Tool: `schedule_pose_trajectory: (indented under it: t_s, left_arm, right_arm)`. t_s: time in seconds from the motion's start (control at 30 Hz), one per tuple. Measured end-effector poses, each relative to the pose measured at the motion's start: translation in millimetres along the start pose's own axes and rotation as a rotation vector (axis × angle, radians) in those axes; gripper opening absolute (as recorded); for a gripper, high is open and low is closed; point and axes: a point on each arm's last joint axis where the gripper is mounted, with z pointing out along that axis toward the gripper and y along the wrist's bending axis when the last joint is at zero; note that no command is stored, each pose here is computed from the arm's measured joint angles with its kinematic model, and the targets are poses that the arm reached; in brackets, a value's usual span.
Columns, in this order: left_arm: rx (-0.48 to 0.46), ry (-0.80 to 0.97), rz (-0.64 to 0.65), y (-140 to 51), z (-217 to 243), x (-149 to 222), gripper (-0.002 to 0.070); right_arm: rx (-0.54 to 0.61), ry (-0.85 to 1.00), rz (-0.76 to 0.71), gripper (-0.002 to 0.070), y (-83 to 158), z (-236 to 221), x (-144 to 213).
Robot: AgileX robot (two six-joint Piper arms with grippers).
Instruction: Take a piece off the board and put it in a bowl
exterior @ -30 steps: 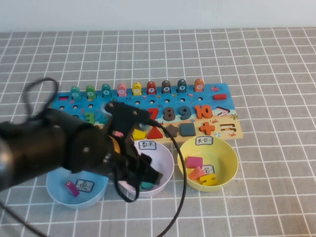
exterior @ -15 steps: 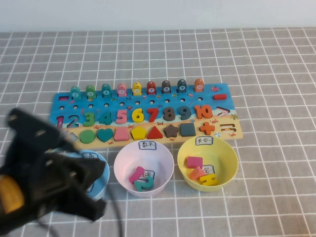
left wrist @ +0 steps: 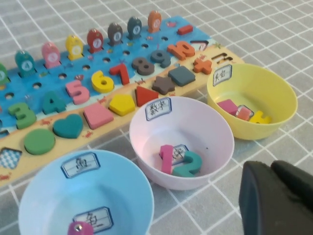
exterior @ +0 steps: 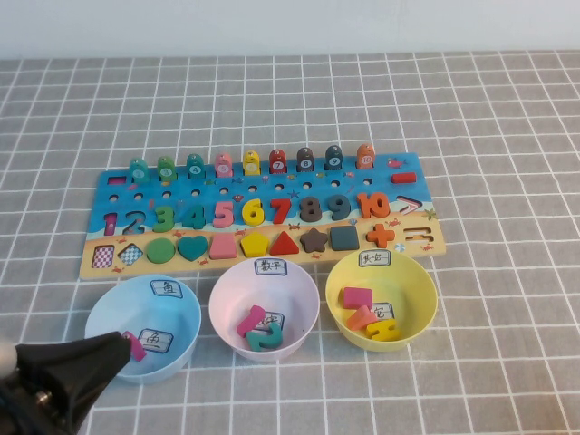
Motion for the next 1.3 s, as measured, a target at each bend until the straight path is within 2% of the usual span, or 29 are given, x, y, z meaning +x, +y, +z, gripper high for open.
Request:
schedule_pose_trajectory:
  t_s: [0.3,0.47,0.6,0.73,0.87,1.07,1.3]
  left_arm:
    - [-0.014,-0.054,0.075,1.2,0,-5,-0.0001]
    - [-0.041,-0.199,0.141,4.1,-12,-6,-0.0001]
    - [-0.150,-0.376,0.134,14.7,-23,10,-0.0001]
    - [-0.338,-0.567,0.098,27.4,-34,35,-0.0001]
    - [-0.458,-0.652,0.087,31.6,-41,53,-0.0001]
    - [-0.517,-0.612,0.066,36.5,-34,74,-0.0001]
    - [-0.505,-0.368,0.015,39.0,-23,95,-0.0001]
  right_arm:
    - [0.000,0.000,0.000,-0.0018,0,0,0]
    - [0.000,0.000,0.000,-0.0018,0,0,0]
    - [0.000,0.000,0.000,-0.0018,0,0,0]
    - [0.000,0.000,0.000,-0.0018,0,0,0]
    - [0.000,0.000,0.000,-0.0018,0,0,0]
    - [0.000,0.000,0.000,-0.0018,0,0,0]
    - [0.000,0.000,0.000,-0.0018,0,0,0]
